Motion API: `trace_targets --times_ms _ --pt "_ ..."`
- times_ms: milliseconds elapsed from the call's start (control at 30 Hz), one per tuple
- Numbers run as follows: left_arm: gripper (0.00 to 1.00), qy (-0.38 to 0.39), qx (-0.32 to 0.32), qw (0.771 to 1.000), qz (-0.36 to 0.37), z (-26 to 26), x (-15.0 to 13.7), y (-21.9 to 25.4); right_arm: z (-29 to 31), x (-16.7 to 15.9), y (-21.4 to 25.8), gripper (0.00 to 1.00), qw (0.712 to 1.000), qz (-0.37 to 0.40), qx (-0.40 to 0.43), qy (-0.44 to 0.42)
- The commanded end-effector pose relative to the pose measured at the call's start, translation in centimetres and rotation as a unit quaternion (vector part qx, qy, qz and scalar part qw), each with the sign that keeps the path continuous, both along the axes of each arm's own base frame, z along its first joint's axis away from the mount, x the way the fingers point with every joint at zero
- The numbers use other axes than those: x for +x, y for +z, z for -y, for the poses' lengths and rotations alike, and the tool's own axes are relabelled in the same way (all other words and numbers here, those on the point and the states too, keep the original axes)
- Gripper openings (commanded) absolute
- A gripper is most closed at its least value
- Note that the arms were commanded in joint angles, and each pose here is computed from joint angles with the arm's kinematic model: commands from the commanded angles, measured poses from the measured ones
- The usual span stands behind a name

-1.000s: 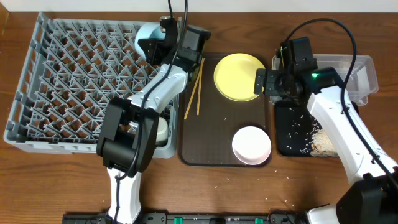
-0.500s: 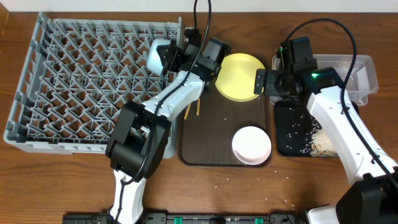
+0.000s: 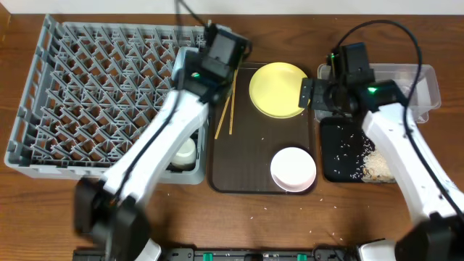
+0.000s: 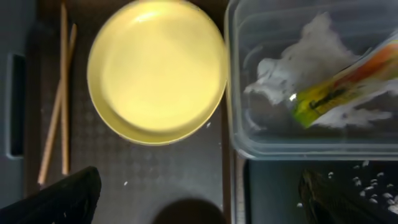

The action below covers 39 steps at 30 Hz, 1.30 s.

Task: Sort waste into correct bins and load items into the dishwasher
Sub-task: 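Set the blue bowl upright in the rack's back row with the left gripper, then reach the left gripper to the white bowl and grasp its rim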

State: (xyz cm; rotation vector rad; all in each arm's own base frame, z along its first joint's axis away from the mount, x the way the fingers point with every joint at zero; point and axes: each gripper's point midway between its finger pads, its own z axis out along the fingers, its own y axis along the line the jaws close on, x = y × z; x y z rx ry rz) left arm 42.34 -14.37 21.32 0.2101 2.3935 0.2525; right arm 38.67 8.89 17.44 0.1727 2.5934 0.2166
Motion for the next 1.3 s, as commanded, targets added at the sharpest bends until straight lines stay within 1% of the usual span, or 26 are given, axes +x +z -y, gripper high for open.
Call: trace_targets --times_ms 0,67,100,167,267,333,400,500,567,667,767,800,867,900,933,1033,1100,1133,1267 --pt "0.65 -0.048 -0.164 0.978 -0.116 4.8 -5.3 -1.0 4.0 -0.5 8.9 0.99 0.991 0.123 -0.014 -0.058" --pt "0.65 -0.036 -0.218 0.954 -0.205 6.6 -8.9 -2.6 7.5 -2.1 12.9 0.99 0.976 0.181 -0.040 -0.116" --pt "0.63 -0.042 -0.239 0.938 -0.246 7.8 -10.6 -3.3 8.9 -2.7 14.0 0.99 0.969 0.197 -0.053 -0.139" --pt "0.61 -0.065 -0.258 0.913 -0.308 10.3 -13.6 -4.9 12.7 -4.7 16.1 0.99 0.949 0.222 -0.089 -0.206" --pt "0.61 -0.071 -0.236 0.909 -0.335 11.9 -15.5 -6.9 16.1 -6.5 16.5 0.99 0.926 0.222 -0.087 -0.291" --pt "0.61 -0.086 -0.225 0.906 -0.349 13.4 -16.6 -8.2 17.2 -6.9 16.2 0.99 0.920 0.216 -0.080 -0.319" --pt "0.61 -0.092 -0.214 0.904 -0.357 14.4 -17.2 -9.2 17.8 -7.0 15.4 0.99 0.916 0.201 -0.076 -0.338" --pt "0.61 -0.055 -0.182 0.909 -0.370 14.6 -17.4 -12.0 17.3 -6.3 14.2 0.99 0.925 0.181 -0.068 -0.326" --pt "0.61 -0.037 -0.181 0.902 -0.389 15.2 -17.6 -13.9 17.0 -5.8 13.6 0.99 0.930 0.172 -0.061 -0.319" --pt "0.61 -0.044 -0.188 0.889 -0.415 16.4 -18.2 -15.6 16.9 -5.6 13.2 0.99 0.931 0.167 -0.062 -0.318" --pt "0.61 -0.047 -0.178 0.886 -0.425 17.0 -18.6 -17.2 16.9 -5.5 13.0 0.99 0.932 0.164 -0.063 -0.318" --pt "0.57 -0.046 -0.178 0.884 -0.429 17.0 -18.7 -17.4 16.9 -5.5 13.0 0.99 0.932 0.164 -0.063 -0.318" --pt "0.38 -0.044 -0.180 0.884 -0.430 17.0 -18.7 -17.5 16.9 -5.5 13.0 0.99 0.932 0.164 -0.063 -0.318" --pt "0.34 -0.045 -0.180 0.884 -0.429 17.0 -18.6 -17.5 16.9 -5.5 13.0 0.99 0.932 0.164 -0.063 -0.318" --pt "0.33 -0.044 -0.179 0.885 -0.428 17.1 -18.5 -17.7 16.9 -5.5 13.0 0.99 0.932 0.164 -0.063 -0.318" --pt "0.34 -0.041 -0.177 0.879 -0.440 17.2 -18.9 -18.6 16.9 -5.5 13.0 0.99 0.932 0.164 -0.063 -0.318" --pt "0.36 -0.030 -0.180 0.870 -0.457 17.2 -19.1 -19.5 16.9 -5.5 13.0 0.99 0.932 0.164 -0.063 -0.318" --pt "0.37 -0.025 -0.188 0.862 -0.470 17.2 -19.2 -20.0 16.9 -5.5 13.0 0.99 0.932 0.164 -0.063 -0.318" --pt "0.36 -0.008 -0.207 0.842 -0.498 16.9 -19.1 -20.9 16.9 -5.5 13.0 0.99 0.932 0.164 -0.063 -0.318"
